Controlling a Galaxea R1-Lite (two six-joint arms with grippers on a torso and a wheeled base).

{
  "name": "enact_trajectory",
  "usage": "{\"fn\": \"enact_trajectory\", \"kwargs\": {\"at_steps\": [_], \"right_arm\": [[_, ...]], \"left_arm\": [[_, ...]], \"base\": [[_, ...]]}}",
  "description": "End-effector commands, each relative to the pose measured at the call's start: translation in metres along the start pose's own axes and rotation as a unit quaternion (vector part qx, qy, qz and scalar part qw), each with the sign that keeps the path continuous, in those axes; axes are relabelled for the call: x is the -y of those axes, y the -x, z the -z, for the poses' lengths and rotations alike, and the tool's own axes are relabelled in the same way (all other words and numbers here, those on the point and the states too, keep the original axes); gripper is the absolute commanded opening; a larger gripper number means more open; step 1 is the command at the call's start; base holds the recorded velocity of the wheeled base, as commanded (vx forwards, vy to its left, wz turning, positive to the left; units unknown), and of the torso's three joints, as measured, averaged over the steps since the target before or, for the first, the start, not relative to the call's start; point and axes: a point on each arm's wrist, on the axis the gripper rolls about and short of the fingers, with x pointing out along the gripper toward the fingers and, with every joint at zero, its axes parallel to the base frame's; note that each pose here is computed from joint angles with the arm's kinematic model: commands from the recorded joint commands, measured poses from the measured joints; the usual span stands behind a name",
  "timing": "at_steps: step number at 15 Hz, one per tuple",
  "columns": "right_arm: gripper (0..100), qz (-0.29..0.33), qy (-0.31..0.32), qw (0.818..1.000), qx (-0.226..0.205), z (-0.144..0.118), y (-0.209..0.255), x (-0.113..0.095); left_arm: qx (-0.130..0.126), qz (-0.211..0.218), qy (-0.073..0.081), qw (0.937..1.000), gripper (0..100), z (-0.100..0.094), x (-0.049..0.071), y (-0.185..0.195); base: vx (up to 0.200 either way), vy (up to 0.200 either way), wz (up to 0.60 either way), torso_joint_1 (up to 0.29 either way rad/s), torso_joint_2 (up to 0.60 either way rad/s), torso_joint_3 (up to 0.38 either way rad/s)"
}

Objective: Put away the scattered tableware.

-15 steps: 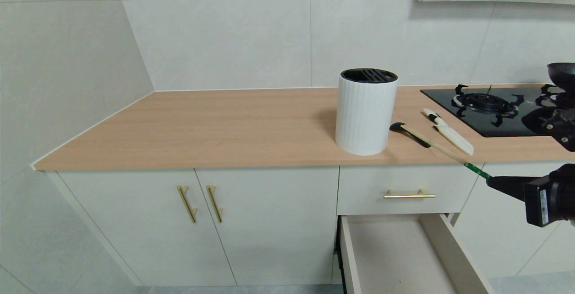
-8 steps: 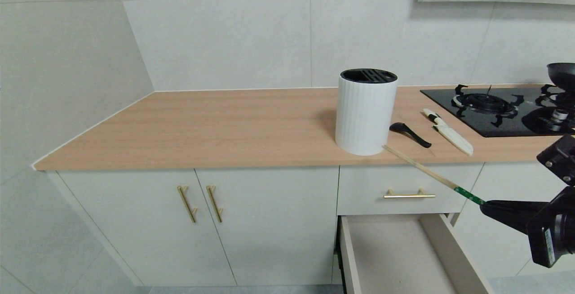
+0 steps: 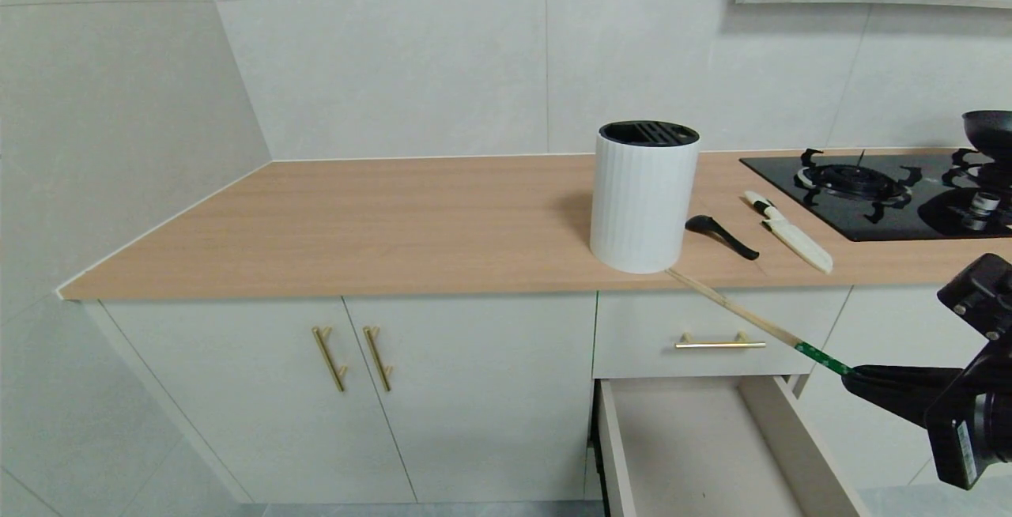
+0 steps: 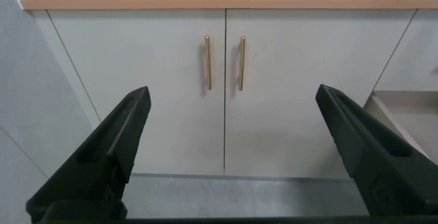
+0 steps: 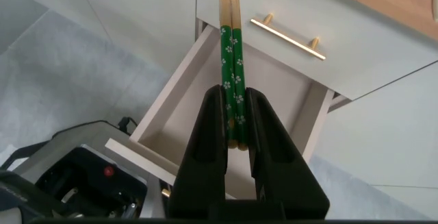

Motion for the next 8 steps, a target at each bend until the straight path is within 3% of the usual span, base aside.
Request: {"fn": "enact_trajectory", "kwargs": {"at_steps": [1, 8], "right_arm": [[0, -0.002, 0.0, 1.0, -0.005, 0.0011, -0.0017, -0.0003], [0, -0.007, 0.014, 1.0, -0.012, 0.0046, -0.0035, -0.001]], "left_arm": [[-0.002, -0.001, 0.0, 1.0, 100, 0.0002, 0.0, -0.0001], [-0.002, -0.001, 0.0, 1.0, 100, 0.0002, 0.0, -0.0001]], "base": [[0.0, 0.0, 0.0, -0.071, 0.17, 0.115], [0.0, 0.0, 0.0, -0.178, 0.43, 0.252]]}}
